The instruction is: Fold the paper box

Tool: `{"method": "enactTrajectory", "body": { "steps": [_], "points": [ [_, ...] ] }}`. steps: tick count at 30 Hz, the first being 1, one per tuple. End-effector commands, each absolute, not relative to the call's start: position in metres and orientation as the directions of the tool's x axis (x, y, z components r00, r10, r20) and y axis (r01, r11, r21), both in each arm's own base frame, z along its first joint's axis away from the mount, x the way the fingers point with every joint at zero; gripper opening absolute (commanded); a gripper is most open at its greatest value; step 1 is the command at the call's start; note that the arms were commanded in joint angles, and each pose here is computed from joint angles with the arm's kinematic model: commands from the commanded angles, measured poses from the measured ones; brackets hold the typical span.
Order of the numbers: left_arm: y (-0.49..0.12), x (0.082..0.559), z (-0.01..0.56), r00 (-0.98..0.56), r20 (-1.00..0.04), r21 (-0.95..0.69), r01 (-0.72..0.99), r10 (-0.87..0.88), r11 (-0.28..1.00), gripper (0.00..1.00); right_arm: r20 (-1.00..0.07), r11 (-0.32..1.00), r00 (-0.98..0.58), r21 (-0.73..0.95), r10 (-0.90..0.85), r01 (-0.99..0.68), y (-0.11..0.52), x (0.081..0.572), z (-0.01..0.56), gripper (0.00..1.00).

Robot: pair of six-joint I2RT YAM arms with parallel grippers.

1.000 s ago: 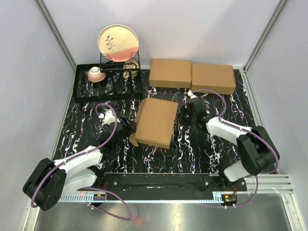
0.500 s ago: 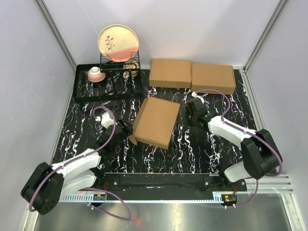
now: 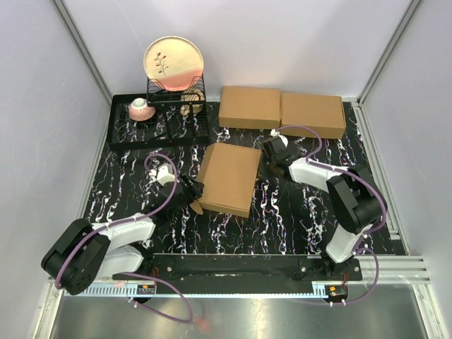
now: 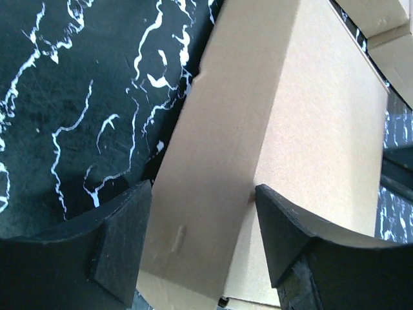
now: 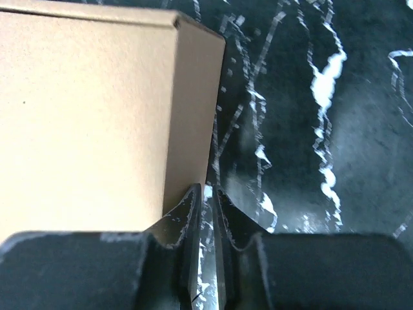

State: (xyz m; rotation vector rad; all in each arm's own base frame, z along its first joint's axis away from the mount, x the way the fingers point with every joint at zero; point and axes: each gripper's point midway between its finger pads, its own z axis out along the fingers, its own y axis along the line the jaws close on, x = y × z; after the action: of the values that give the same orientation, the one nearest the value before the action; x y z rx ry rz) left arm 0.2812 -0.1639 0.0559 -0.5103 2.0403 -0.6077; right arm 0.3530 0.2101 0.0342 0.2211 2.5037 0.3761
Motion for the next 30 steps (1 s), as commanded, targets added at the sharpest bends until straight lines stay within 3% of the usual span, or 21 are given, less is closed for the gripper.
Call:
{"method": "enactTrajectory", "body": {
  "steps": [1,9,13,17,21,30],
  "points": [
    [-0.18,0.27,0.066,-0.508,-0.611,-0.678,-0.059,-0.607,0.733,0.68,-0.585,0.907,-0.772,0.42,0.249,-0.026,0.243,0.379,0.058,0.18],
    [-0.176,0.257,0.083,-0.466,-0.65,-0.66,-0.047,-0.601,0.75,0.69,-0.588,0.921,-0.772,0.389,0.242,-0.007,0.236,0.381,0.057,0.18],
    [-0.14,0.258,0.092,-0.381,-0.714,-0.587,-0.132,-0.588,0.799,0.73,-0.696,0.938,-0.656,0.343,0.292,0.054,0.201,0.377,0.104,0.16],
    [-0.115,0.261,0.124,-0.274,-0.745,-0.587,-0.165,-0.608,0.793,0.74,-0.741,0.908,-0.613,0.409,0.274,-0.088,0.213,0.366,0.141,0.0],
    [-0.107,0.26,0.138,-0.236,-0.756,-0.587,-0.17,-0.611,0.792,0.74,-0.736,0.832,-0.644,0.48,0.208,-0.28,0.246,0.355,0.154,0.0],
    [-0.112,0.257,0.131,-0.275,-0.743,-0.587,-0.17,-0.61,0.792,0.73,-0.632,0.843,-0.768,0.466,0.104,-0.27,0.252,0.341,0.087,0.0]
  ]
}}
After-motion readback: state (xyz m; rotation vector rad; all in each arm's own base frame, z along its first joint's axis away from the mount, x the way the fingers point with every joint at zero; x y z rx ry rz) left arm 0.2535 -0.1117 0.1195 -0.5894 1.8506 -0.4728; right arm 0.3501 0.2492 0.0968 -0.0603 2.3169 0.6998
